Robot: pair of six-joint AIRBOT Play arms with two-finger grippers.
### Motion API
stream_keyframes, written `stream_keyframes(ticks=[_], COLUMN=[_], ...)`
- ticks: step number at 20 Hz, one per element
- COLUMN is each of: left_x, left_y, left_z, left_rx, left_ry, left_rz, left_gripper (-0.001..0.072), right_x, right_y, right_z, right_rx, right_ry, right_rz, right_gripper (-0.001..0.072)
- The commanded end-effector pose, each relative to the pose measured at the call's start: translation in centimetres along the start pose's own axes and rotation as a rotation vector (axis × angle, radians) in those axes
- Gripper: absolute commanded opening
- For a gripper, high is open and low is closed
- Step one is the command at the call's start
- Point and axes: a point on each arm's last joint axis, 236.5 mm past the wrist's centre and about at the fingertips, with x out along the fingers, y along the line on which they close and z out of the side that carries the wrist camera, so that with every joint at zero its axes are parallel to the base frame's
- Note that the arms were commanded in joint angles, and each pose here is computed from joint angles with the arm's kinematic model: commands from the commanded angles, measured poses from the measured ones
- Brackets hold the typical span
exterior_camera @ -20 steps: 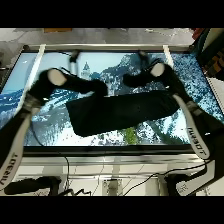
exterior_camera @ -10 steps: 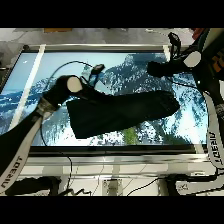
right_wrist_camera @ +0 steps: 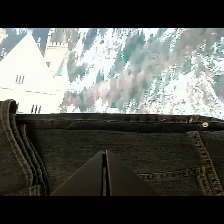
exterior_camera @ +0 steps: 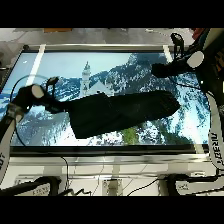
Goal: Fold the clothes and pants, and hang the long-sleeved shirts on hangers.
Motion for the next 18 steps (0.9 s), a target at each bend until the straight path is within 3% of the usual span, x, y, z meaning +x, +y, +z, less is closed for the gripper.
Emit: stream_keyframes(ticks=[1, 6, 9, 10, 11, 13, 14, 18], left_x=[3.1, 6.7, 8.2, 8.3, 8.2, 7.4, 6.5, 0.8], left_y=[2.1, -0.3, -2.8, -3.8, -4.6, -5.6, -6.1, -7.4], left_z=[-2.0, -2.7, -3.0, -2.7, -2.3, -1.4, -0.8, 1.5], left_rx=[-0.212, -0.329, -0.256, -0.232, -0.220, -0.195, -0.170, 0.029], left_ry=[-0.076, -0.072, -0.058, -0.071, -0.085, -0.097, -0.107, -0.111], left_rz=[-0.114, -0.277, -0.349, -0.373, -0.390, -0.414, -0.427, -0.414], left_gripper=[0.0531, 0.0531, 0.0531, 0.0475, 0.0368, 0.0089, 0.0049, 0.0038], right_x=[0.0, 0.0, 0.0, 0.0, 0.0, 0.0, 0.1, 2.6], right_y=[-0.1, -0.1, -0.1, -0.1, -0.1, -0.1, 0.0, 2.6], right_z=[0.2, 0.4, 0.4, 0.4, 0.4, 0.4, 0.4, -0.8], right_rx=[-0.014, -0.014, -0.014, -0.014, -0.014, -0.013, -0.010, 0.008], right_ry=[-0.007, -0.017, -0.017, -0.018, -0.018, -0.018, -0.016, 0.017], right_rz=[-0.006, -0.007, -0.007, -0.007, -0.007, -0.005, -0.001, 0.073], right_gripper=[0.0033, 0.0033, 0.0033, 0.0033, 0.0033, 0.0033, 0.0033, 0.0032])
